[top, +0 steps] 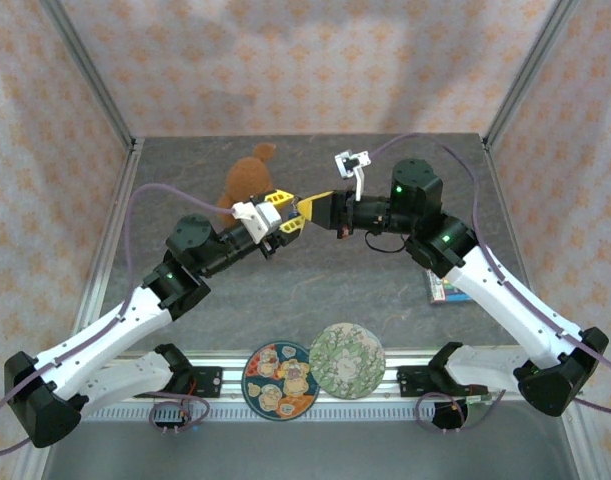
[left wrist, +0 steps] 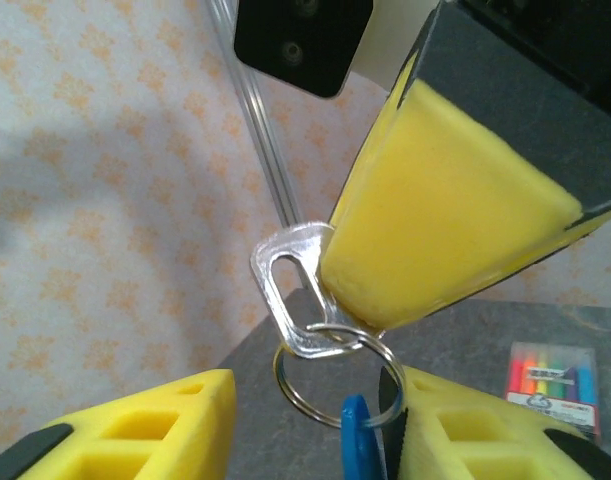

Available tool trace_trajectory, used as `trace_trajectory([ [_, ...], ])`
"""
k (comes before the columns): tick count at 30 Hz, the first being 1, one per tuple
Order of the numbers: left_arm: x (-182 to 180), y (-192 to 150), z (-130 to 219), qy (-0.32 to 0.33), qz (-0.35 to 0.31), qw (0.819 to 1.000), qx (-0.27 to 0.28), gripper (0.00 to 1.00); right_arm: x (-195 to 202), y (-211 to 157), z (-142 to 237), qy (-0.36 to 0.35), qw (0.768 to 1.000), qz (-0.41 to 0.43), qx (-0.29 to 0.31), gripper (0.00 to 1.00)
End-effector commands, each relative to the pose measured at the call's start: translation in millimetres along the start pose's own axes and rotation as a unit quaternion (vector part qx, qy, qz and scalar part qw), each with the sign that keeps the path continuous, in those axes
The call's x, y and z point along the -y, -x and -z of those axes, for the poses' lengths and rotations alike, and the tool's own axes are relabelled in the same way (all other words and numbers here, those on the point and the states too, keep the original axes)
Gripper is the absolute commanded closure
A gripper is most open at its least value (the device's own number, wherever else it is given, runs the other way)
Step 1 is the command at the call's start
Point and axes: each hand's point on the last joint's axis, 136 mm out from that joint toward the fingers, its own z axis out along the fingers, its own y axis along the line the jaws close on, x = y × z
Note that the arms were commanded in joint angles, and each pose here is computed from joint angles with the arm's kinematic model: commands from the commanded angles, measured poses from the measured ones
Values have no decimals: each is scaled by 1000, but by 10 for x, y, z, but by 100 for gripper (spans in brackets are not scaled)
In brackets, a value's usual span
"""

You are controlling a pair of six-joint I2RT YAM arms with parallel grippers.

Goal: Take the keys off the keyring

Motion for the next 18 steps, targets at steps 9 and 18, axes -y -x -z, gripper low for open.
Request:
trace_trajectory([
  [9,-14,118,-20,16,-15,999,28,65,-188,129,101,24,999,23,26,100],
  [18,-10,156,36,15,-16,999,30,83,-191,131,124,23,999,25,30,100],
])
